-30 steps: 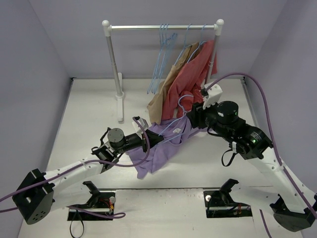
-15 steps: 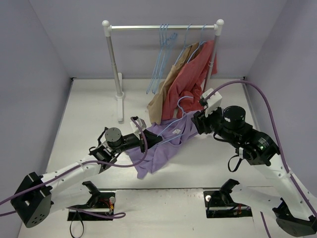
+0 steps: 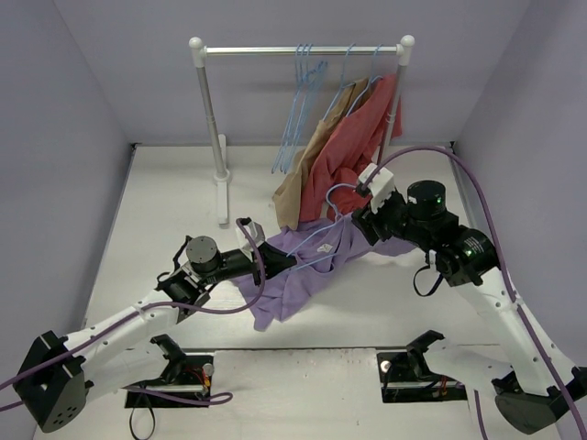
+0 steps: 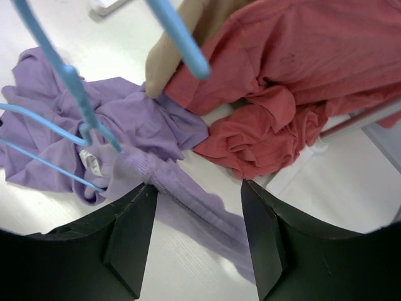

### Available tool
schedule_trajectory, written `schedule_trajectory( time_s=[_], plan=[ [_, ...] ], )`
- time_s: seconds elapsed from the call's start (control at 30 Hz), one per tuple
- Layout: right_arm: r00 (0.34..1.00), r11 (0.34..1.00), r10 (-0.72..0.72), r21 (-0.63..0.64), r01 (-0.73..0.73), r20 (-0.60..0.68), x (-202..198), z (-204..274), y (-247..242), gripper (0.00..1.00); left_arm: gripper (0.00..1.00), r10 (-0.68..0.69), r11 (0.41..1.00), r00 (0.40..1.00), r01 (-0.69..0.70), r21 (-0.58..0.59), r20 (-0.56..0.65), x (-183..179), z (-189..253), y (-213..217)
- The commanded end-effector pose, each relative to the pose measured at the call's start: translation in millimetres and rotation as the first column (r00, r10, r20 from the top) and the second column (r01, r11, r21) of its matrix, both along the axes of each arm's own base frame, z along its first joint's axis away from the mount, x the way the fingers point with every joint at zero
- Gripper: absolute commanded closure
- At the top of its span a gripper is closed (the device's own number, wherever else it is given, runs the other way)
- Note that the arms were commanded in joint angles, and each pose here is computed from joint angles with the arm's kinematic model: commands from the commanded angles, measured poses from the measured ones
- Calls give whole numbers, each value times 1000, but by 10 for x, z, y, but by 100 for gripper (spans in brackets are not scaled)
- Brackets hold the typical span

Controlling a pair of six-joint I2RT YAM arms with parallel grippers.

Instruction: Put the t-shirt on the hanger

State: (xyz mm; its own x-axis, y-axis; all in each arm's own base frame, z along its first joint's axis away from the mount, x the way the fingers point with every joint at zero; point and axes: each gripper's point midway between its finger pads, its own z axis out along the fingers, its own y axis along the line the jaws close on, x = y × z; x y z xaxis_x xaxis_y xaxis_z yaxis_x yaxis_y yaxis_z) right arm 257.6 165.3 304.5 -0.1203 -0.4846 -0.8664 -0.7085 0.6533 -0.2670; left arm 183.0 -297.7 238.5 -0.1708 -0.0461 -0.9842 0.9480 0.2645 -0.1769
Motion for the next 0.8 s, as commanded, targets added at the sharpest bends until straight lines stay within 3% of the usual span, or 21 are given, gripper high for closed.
schedule_trajectory(
  time_s=[0.0, 0.17, 0.47, 0.6, 0.7, 0.77],
  plan=[
    [989, 989, 150, 18, -150, 15, -52, -2, 227, 50, 100, -34, 995, 987, 48, -88, 157, -47, 497, -13],
    [970, 971, 240, 28, -239, -40, -148, -174, 353, 57, 100, -52, 996, 983, 65, -65, 175, -32, 545, -14],
    [946, 951, 308, 22, -307, -97, -265, -379, 402, 81, 100, -45, 996, 982, 58, -67, 184, 76, 628, 141],
    [930, 935, 354, 21, -354, -102, -354, -426, 420, 96, 100, -3, 997, 982, 17, -74, 188, 204, 741, 309],
    [920, 925, 380, 24, -380, -99, -396, -433, 443, 100, 100, 11, 998, 983, 2, -69, 184, 265, 821, 344],
    [920, 924, 383, 19, -382, -83, -398, -386, 453, 100, 88, 22, 999, 987, -14, -53, 158, 301, 828, 346]
  ],
)
